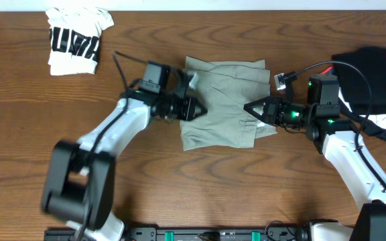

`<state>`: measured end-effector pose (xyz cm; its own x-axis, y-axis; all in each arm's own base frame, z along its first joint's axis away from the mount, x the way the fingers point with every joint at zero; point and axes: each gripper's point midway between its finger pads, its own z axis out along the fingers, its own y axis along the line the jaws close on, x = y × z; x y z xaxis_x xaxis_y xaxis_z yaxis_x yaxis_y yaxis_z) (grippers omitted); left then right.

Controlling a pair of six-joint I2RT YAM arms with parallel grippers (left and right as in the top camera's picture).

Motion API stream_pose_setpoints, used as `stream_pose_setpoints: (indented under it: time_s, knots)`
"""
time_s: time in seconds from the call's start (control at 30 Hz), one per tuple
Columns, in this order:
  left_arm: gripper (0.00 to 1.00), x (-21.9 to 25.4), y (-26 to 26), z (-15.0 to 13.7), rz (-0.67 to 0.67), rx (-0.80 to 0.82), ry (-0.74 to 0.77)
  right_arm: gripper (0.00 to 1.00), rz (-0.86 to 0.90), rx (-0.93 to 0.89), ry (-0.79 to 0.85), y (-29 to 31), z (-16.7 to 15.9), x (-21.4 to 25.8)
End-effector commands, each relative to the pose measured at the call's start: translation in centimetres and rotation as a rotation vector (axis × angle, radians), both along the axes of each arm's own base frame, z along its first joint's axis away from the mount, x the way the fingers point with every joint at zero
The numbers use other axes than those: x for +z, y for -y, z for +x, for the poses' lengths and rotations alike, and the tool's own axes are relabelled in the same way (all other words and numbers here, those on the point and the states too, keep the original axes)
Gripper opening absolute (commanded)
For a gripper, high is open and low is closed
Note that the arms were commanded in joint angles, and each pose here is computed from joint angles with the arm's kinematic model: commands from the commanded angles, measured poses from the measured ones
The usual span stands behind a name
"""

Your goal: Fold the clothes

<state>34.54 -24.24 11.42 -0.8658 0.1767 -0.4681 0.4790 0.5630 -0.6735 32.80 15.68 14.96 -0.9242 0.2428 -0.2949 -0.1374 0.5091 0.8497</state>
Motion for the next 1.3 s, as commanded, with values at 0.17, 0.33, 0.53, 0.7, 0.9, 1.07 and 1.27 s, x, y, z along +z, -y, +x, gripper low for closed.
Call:
stream_pose_setpoints:
  time_s: [0.17,0.33,0.53,0.7,0.9,1.07,1.27]
  knots:
    - [0.06,3.2,-1.4,5.4,-0.079,0.137,0.144,0.19,0.002,0.008,0.007,0.2,-0.2,0.6]
    - [0.06,0.1,-1.7,7.9,-0.120,0.225,0.062,0.19,0.001,0.008,-0.004,0.2,-0.3,0.5]
    - [0.06,-6.6,-1.6,7.5,-0.089,0.238,-0.098,0.19,0.000,0.009,-0.005,0.2,-0.4,0.4]
    - [0.06,-9.2,-1.7,7.0,-0.067,0.241,-0.158,0.18,-0.003,0.012,0.001,0.2,-0.4,0.4]
    - [0.06,-5.3,-0.7,7.8,-0.169,0.189,-0.069,0.18,-0.005,0.014,-0.002,0.2,-0.5,0.4]
    - [0.06,1.2,-0.3,10.0,-0.235,0.195,0.091,0.18,-0.012,0.021,-0.004,0.2,-0.7,0.2]
    - [0.06,3.9,-0.9,13.2,-0.216,0.296,0.170,0.19,-0.014,0.023,-0.008,0.2,-0.8,0.1]
